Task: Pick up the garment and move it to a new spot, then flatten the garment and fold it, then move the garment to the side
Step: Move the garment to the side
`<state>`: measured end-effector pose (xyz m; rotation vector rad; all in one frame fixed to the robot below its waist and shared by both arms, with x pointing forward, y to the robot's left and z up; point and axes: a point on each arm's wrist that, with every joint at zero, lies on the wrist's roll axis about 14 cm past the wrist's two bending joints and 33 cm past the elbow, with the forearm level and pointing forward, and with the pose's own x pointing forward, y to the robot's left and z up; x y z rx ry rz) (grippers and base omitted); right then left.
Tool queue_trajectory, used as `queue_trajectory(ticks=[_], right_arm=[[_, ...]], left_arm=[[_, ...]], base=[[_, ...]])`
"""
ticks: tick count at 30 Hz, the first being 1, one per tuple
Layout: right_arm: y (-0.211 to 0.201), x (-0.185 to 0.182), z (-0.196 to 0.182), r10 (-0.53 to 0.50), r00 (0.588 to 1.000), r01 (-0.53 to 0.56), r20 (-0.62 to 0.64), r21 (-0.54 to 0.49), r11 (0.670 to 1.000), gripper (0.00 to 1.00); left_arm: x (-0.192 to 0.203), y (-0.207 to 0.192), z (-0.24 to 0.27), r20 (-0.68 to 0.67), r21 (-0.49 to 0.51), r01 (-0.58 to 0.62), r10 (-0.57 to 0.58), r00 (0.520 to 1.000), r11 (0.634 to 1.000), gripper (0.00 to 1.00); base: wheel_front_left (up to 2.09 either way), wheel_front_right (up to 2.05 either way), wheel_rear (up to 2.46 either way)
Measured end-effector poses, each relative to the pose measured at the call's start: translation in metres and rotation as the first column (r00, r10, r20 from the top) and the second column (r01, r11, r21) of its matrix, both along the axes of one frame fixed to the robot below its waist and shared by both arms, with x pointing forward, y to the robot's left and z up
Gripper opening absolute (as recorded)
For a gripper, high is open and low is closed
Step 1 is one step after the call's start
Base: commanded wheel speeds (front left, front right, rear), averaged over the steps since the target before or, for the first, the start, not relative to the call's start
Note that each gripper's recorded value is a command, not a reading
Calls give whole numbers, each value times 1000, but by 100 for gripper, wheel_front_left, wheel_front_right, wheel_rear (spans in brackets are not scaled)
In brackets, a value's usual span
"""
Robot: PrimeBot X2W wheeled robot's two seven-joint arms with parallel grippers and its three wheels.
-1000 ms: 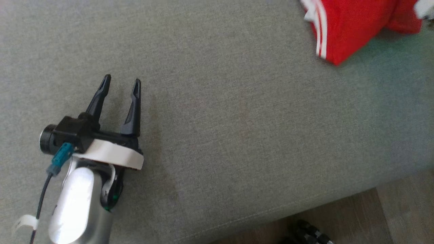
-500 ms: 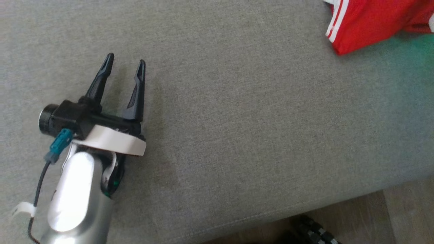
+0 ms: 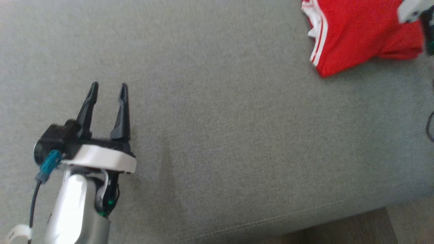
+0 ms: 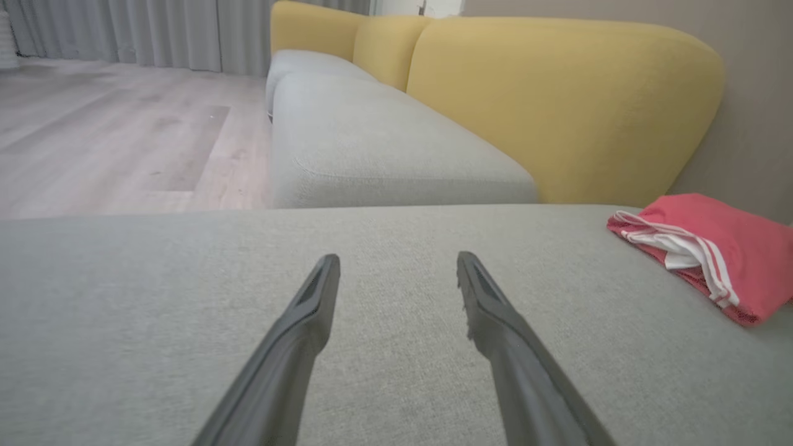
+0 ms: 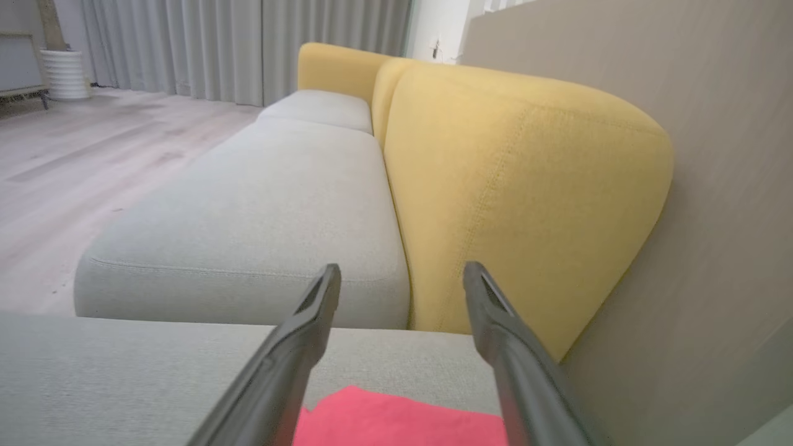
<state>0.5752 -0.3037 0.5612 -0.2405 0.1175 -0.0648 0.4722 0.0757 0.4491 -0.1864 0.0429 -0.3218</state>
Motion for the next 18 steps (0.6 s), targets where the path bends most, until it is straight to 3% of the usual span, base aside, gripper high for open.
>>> queue_trajectory(ticks=[9,18], right_arm=[[57,-73,30,137,976,-155,171,96,983,100],[89,-139,-4,179,964,-221,199,218,950,100]], left_arm=[[-44,50,51,80,-34,-158,160,984,987,100],[-78,82,68,117,-22,-245,246,962,969,100]], base=[[0,0,0],[0,0,0]])
